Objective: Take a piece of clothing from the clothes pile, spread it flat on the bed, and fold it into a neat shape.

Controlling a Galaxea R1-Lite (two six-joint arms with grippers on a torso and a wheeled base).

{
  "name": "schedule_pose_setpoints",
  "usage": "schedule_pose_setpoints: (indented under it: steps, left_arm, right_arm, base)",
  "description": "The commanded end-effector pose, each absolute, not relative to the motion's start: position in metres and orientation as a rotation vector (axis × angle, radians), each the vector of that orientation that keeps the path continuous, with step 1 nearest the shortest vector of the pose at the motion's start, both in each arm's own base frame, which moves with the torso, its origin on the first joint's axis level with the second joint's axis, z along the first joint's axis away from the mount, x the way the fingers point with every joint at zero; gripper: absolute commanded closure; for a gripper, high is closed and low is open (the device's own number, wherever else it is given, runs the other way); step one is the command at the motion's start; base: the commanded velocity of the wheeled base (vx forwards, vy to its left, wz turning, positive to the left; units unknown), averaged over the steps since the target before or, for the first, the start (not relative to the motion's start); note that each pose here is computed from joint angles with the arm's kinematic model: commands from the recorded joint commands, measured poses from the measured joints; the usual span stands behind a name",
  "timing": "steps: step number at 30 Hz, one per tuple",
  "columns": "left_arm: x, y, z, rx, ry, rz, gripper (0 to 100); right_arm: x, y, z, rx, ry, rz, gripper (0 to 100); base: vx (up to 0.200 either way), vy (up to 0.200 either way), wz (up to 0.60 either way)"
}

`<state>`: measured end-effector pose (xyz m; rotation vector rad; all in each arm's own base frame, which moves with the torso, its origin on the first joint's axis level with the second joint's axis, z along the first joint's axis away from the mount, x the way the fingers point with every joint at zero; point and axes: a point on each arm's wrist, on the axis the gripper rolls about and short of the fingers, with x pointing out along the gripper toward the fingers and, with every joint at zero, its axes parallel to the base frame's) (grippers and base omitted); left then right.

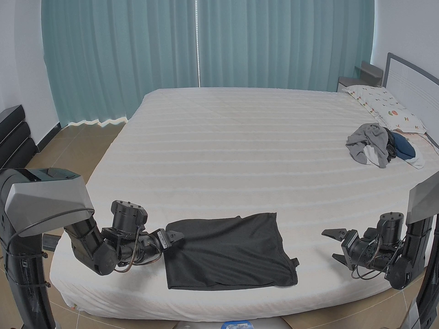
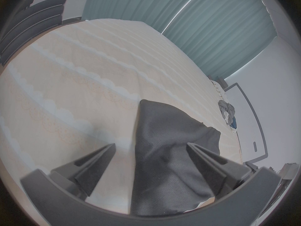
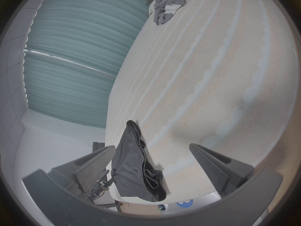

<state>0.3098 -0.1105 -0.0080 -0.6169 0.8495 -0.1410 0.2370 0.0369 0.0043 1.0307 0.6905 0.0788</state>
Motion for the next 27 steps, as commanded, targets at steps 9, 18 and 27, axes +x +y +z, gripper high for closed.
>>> schedule_pose_setpoints:
  steps: [9,18,27]
  left_arm:
    - [0.306,-0.106,0.029,-0.717,0.753,-0.136,0]
    - [0.276,-0.084,0.064,-0.675,0.627,-0.047,0]
    - [0.218,-0.059,0.132,-0.604,0.358,-0.043,0]
  right_arm:
    - [0.228,0.051,0.008,0.993,0.716,0.136,0]
    - [0.212,0.076,0.031,0.847,0.647,0.263,0]
    - [0.181,0.063,0.086,0.617,0.341,0.18,0]
  base:
    - [0.0,0.0,0.0]
    - [0.0,0.0,0.0]
    - [0.0,0.0,0.0]
